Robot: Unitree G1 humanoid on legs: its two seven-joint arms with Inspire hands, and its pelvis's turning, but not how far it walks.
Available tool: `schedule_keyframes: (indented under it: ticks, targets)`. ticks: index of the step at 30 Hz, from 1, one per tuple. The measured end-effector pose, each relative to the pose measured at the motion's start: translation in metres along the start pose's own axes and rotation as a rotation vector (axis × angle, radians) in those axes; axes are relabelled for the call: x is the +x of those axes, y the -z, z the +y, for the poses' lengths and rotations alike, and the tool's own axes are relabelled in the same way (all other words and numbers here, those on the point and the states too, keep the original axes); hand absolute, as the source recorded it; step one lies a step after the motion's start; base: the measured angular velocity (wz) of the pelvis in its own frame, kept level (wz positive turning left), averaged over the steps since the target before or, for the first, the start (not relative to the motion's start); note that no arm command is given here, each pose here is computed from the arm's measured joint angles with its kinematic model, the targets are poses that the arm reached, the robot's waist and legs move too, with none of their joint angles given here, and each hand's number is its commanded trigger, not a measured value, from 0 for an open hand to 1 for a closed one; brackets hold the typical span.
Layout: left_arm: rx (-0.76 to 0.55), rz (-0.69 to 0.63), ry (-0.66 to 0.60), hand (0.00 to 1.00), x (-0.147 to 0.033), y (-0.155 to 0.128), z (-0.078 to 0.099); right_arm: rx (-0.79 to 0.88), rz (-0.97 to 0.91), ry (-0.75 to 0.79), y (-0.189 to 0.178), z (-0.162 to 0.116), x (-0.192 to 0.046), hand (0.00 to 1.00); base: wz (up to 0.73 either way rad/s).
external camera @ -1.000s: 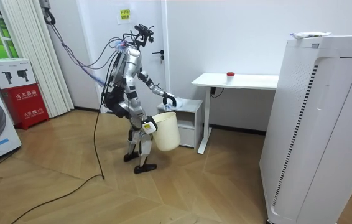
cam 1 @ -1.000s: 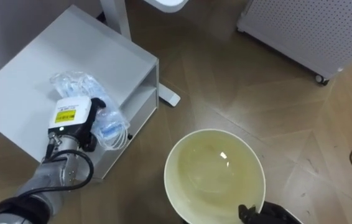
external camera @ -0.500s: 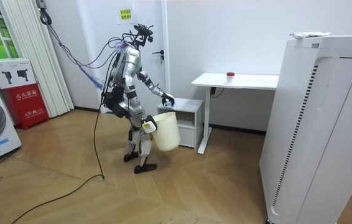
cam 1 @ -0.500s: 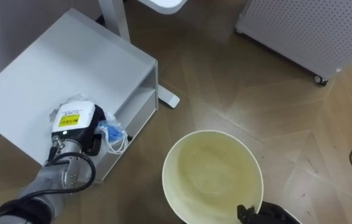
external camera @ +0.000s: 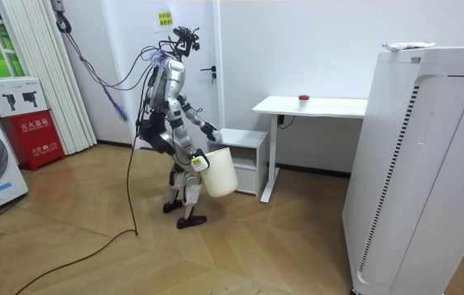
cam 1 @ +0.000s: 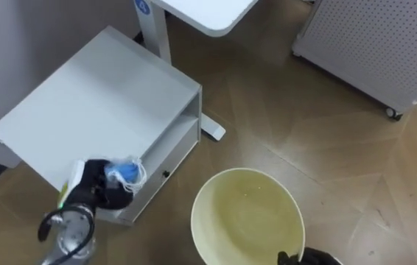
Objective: Pick garbage
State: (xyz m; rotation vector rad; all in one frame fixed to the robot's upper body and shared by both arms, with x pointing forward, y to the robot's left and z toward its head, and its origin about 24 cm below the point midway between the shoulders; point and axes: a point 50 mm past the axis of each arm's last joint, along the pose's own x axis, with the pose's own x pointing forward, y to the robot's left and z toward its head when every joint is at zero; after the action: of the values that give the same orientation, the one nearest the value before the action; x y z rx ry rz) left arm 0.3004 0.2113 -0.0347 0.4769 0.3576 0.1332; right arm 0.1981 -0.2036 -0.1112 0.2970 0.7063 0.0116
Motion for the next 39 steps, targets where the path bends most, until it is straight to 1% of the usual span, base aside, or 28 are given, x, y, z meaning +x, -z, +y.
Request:
schedule_keyframes:
  ticks: [2, 3, 5, 7, 8, 10, 14, 17, 18, 19, 20, 26, 34, 36, 39]
  targets:
    - [-0.082, 0.027, 0.109, 1.0, -0.015, 0.012, -0.028, 0.008, 0.027, -0.006, 0.011, 0.007, 0.001, 1.0, 0.0]
    - [-0.096, 0.034, 0.139, 1.0, -0.02, 0.016, -0.036, 0.006, 0.037, -0.011, 0.014, 0.009, 0.0, 1.0, -0.03]
    - [-0.182, 0.076, 0.245, 1.0, -0.035, 0.024, -0.064, -0.001, 0.046, -0.019, 0.017, 0.014, 0.002, 1.0, 0.0]
    - [-0.244, 0.107, 0.296, 1.0, -0.044, 0.029, -0.079, -0.016, 0.051, -0.019, 0.019, 0.017, 0.003, 1.0, 0.06]
    - [-0.265, 0.116, 0.333, 1.0, -0.049, 0.031, -0.086, -0.017, 0.058, -0.013, 0.021, 0.016, 0.002, 1.0, 0.05]
    - [-0.294, 0.117, 0.38, 1.0, -0.057, 0.032, -0.094, -0.02, 0.064, -0.009, 0.022, 0.015, 0.002, 1.0, 0.02]
    - [-0.25, 0.118, 0.499, 1.0, -0.075, 0.038, -0.115, -0.024, 0.099, 0.007, 0.029, 0.013, 0.001, 1.0, -0.02]
    - [-0.247, 0.138, 0.542, 1.0, -0.084, 0.044, -0.121, -0.033, 0.112, 0.013, 0.032, 0.012, 0.0, 1.0, -0.01]
    - [-0.243, 0.145, 0.559, 0.9, -0.087, 0.047, -0.122, -0.048, 0.116, 0.009, 0.033, 0.013, 0.0, 1.0, 0.0]
    - [-0.241, 0.153, 0.571, 0.62, -0.09, 0.05, -0.123, -0.067, 0.119, 0.005, 0.033, 0.014, 0.001, 1.0, 0.0]
    - [-0.237, 0.16, 0.578, 0.0, -0.091, 0.053, -0.122, -0.08, 0.119, 0.004, 0.033, 0.014, 0.001, 1.0, 0.0]
    - [-0.233, 0.172, 0.595, 0.0, -0.096, 0.058, -0.123, -0.134, 0.12, -0.011, 0.033, 0.015, 0.001, 1.0, 0.0]
    - [-0.228, 0.175, 0.612, 0.0, -0.099, 0.062, -0.122, -0.147, 0.123, -0.009, 0.032, 0.013, 0.0, 1.0, -0.04]
    - [-0.231, 0.163, 0.614, 0.0, -0.099, 0.06, -0.121, -0.145, 0.123, -0.011, 0.032, 0.013, 0.0, 1.0, 0.0]
    - [-0.201, 0.14, 0.627, 0.0, -0.098, 0.057, -0.121, -0.145, 0.125, -0.01, 0.032, 0.011, -0.001, 1.0, 0.0]
